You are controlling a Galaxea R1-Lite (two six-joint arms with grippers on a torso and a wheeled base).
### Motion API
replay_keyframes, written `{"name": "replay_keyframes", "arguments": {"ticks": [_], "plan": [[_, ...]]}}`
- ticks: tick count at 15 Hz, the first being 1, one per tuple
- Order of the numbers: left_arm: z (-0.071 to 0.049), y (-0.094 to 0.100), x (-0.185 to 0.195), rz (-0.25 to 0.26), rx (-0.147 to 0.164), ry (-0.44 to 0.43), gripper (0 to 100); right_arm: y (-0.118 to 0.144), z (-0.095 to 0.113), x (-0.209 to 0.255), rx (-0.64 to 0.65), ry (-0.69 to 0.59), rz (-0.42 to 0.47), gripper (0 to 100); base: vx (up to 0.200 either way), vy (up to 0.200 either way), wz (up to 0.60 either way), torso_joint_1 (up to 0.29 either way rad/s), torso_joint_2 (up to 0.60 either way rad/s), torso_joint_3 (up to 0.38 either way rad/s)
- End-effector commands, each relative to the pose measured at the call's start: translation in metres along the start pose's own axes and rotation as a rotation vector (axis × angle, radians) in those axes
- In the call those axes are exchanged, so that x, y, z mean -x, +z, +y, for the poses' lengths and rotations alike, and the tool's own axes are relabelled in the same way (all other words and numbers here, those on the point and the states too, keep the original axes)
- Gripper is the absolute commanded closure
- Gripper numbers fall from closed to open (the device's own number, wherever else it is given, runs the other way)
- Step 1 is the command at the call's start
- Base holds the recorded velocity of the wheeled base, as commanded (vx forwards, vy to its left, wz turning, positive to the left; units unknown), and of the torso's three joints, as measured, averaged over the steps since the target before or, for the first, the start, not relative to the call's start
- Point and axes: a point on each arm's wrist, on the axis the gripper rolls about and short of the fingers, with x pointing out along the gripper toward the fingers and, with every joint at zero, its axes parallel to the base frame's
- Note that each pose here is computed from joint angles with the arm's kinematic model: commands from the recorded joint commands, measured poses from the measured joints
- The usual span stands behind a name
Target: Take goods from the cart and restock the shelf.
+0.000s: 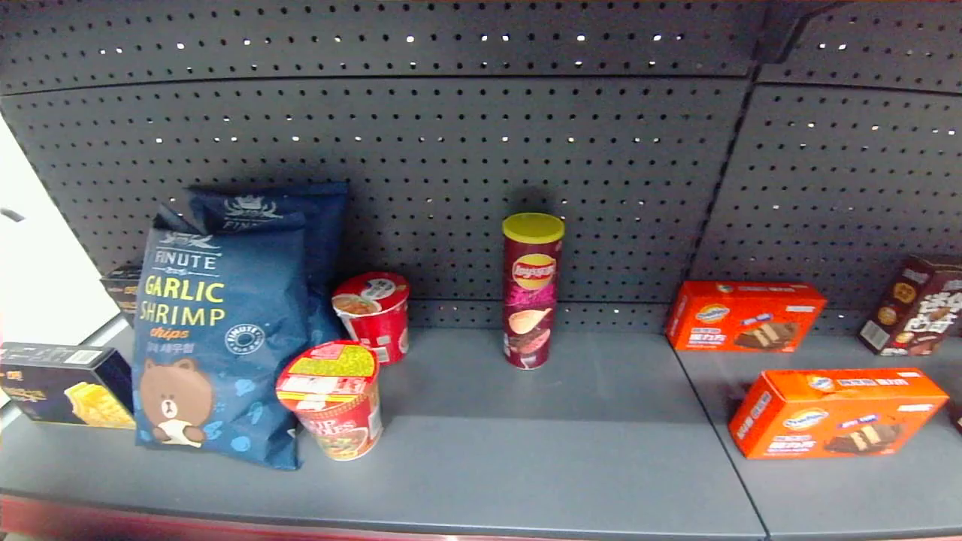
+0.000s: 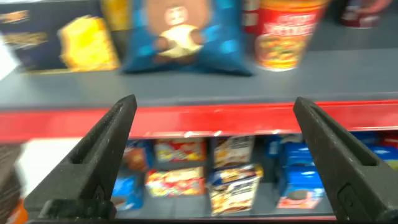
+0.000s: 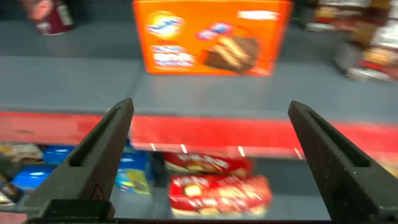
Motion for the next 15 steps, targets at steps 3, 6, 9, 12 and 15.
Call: {"name": "replay_keyframes", "arguments": {"ticks": [3, 6, 9, 12, 15], "plan": [[0.0000, 0.0000, -0.0001, 0.001, 0.002, -0.001, 0, 0.0000, 0.0000, 0.0000, 0.000, 0.000, -0.001, 0, 0.000, 0.000, 0.60, 0.007, 0.00, -0.005], [-0.0001, 0.0002, 0.0000, 0.001, 0.000, -0.004, 0, 0.0000, 0.0000, 0.0000, 0.000, 0.000, -0.001, 0, 0.000, 0.000, 0.60, -0.001, 0.00, 0.001], [-0.0001, 0.0002, 0.0000, 0.001, 0.000, -0.002, 0, 0.0000, 0.0000, 0.0000, 0.000, 0.000, -0.001, 0, 0.000, 0.000, 0.60, 0.002, 0.00, 0.007], [-0.0001, 0.0002, 0.0000, 0.001, 0.002, -0.002, 0, 0.0000, 0.0000, 0.0000, 0.000, 0.000, -0.001, 0, 0.000, 0.000, 0.60, 0.001, 0.00, 0.005], [0.0000, 0.0001, -0.0001, 0.000, 0.000, 0.001, 0, 0.0000, 0.0000, 0.0000, -0.001, 0.000, -0.001, 0, 0.000, 0.000, 0.40, 0.002, 0.00, 0.003]]}}
